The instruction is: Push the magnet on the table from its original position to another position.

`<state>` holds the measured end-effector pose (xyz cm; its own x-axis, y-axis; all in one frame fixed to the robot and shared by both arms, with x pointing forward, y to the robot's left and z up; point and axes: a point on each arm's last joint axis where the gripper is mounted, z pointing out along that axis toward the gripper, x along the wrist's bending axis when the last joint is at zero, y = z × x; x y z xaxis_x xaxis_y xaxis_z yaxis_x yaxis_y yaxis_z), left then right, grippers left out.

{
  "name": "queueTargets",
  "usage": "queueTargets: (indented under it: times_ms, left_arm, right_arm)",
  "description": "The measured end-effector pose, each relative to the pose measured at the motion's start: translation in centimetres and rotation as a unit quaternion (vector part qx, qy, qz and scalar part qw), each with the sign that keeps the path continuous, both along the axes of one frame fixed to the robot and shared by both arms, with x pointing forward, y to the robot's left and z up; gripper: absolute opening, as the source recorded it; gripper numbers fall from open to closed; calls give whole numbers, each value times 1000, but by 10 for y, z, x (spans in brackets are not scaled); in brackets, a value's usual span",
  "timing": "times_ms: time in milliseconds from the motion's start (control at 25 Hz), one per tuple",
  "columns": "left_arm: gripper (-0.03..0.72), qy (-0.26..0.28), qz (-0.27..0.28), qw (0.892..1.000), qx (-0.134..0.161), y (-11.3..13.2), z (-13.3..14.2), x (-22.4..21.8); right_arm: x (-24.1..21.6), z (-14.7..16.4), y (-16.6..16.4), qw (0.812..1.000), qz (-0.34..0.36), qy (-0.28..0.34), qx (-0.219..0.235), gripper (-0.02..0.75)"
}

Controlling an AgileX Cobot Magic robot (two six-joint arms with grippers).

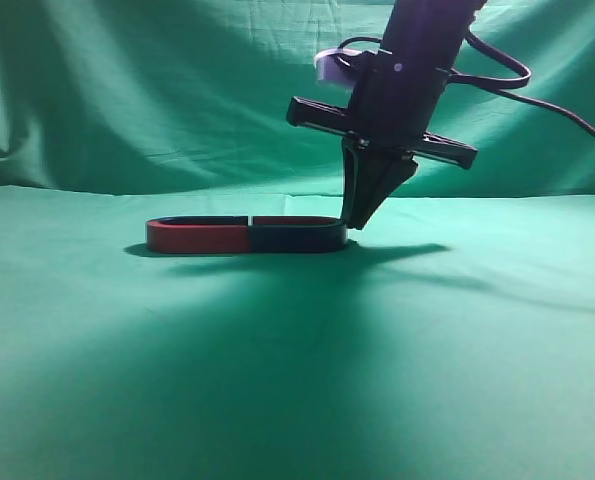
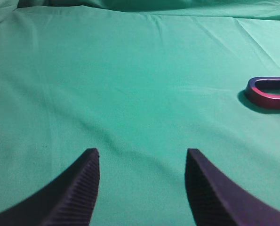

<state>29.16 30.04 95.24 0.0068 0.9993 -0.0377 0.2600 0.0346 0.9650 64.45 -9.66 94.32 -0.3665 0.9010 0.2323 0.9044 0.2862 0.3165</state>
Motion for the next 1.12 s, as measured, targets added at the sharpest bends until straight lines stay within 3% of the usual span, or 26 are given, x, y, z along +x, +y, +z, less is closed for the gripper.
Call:
queueTargets:
  times_ms: [400,680,840,960,1120]
  left_arm:
    - [372,0,0,1000,0,0,0,0]
    - [372,0,0,1000,0,0,0,0]
    - [372,0,0,1000,0,0,0,0]
    - [372,0,0,1000,0,0,0,0]
    - [372,0,0,1000,0,0,0,0]
  right_arm:
    - [1,11,2,1000,6,0,3,0]
    - [-20,106,-7,999,29,-29,12,0]
    - [-50,161,-27,999,14,-51,-13,0]
    - [-78,192,-46,997,-15,-72,-30,0]
    - [-123,211,-69,995,-30,-91,-28,0]
